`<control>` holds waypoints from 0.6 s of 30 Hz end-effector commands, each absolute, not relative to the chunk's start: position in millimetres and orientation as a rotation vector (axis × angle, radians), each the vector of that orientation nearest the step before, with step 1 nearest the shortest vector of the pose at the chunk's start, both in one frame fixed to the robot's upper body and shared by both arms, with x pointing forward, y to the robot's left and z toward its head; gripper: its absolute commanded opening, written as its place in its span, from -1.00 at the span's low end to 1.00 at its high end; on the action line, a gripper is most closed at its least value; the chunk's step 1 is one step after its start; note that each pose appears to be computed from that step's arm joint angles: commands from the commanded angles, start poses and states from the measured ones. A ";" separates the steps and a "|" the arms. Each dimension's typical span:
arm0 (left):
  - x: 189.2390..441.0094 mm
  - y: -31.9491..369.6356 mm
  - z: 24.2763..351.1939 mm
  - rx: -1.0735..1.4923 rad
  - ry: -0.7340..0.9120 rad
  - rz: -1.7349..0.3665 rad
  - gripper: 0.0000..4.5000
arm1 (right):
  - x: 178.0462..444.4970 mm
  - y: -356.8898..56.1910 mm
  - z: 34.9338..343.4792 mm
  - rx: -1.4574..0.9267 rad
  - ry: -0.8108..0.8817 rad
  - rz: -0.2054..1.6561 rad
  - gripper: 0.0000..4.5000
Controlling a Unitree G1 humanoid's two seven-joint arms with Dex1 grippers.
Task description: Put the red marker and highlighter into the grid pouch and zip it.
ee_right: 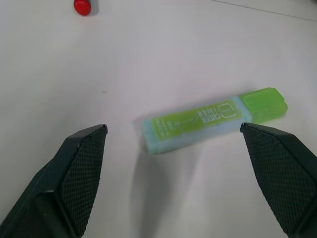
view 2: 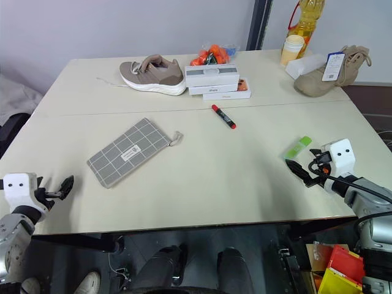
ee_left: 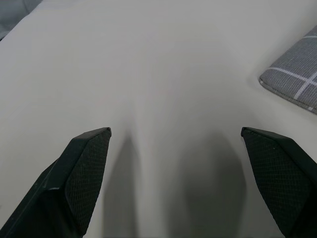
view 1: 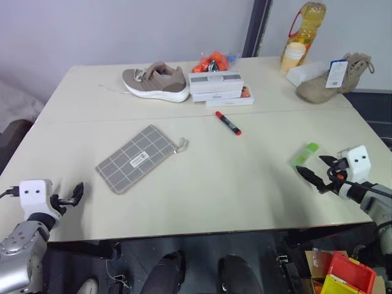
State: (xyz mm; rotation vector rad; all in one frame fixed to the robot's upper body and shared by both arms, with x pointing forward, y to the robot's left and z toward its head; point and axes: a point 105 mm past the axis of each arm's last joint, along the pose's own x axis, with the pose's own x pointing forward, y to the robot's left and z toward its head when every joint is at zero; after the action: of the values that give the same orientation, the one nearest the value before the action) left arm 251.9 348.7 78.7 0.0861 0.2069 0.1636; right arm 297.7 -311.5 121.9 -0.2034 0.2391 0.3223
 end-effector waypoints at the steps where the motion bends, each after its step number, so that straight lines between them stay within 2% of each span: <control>1: 253.3 346.4 95.9 0.107 0.141 0.149 1.00 | 299.1 -310.6 134.7 -0.223 0.203 0.329 0.99; 11: 259.4 349.1 98.2 0.094 0.119 0.169 1.00 | 303.8 -279.1 147.2 -0.211 0.150 0.439 0.99; 18: 262.5 340.0 98.7 0.097 0.093 0.135 1.00 | 316.6 -200.4 162.2 -0.178 0.047 0.655 0.99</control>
State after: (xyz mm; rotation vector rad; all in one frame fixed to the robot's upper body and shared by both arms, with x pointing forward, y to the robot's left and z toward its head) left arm 263.3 341.2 91.3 0.0708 0.1230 0.1418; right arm 317.5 -217.5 146.7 -0.1597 0.1069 0.6065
